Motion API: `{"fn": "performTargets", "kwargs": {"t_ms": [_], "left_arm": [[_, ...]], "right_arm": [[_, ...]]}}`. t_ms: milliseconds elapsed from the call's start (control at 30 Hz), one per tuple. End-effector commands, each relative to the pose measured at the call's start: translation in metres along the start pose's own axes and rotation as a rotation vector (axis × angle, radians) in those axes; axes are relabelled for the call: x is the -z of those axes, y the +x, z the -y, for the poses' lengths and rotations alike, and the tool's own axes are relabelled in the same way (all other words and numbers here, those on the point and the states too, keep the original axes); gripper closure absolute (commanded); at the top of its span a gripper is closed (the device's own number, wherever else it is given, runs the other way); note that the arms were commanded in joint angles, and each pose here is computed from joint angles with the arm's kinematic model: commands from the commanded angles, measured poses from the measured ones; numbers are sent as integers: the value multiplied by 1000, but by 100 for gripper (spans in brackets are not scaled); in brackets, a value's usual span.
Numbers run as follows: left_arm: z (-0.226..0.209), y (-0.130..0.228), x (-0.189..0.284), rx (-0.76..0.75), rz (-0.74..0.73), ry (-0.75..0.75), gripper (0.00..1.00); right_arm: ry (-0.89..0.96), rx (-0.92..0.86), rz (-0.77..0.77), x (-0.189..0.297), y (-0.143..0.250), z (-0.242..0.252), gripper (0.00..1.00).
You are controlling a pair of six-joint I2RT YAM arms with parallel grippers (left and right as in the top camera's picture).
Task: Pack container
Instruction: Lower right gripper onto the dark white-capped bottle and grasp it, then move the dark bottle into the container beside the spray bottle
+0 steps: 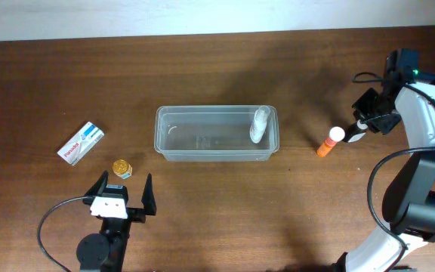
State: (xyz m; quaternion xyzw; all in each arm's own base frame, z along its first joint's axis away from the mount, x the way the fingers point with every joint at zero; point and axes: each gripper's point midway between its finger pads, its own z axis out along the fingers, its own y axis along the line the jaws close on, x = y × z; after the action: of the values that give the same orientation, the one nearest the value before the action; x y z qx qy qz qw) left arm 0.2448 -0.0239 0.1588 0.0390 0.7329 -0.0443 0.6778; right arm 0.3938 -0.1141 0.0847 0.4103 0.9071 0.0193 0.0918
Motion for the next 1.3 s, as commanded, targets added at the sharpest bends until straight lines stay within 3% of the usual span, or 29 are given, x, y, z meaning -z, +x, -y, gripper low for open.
{"fn": "performTargets", "kwargs": {"t_ms": [0,300,633,800,1000,1267], "left_arm": [[0,2,0,-11,0,-4,1],[0,2,0,-12,1,-4,1],[0,2,0,-12,1,-4,0],[0,2,0,-11,1,-4,1],[0,2,0,-11,0,-4,1],[0,2,0,-12,0,-4,0]], "right_arm": [[16,33,-30,-8,5,4,77],[22,123,-26,6,5,5,82],[5,264,64,87,-21,-9,82],[-35,417,118,134,-20,-31,82],[-95,657,180,184,14,-80,81],[-120,872,114,193,83,-120,81]]}}
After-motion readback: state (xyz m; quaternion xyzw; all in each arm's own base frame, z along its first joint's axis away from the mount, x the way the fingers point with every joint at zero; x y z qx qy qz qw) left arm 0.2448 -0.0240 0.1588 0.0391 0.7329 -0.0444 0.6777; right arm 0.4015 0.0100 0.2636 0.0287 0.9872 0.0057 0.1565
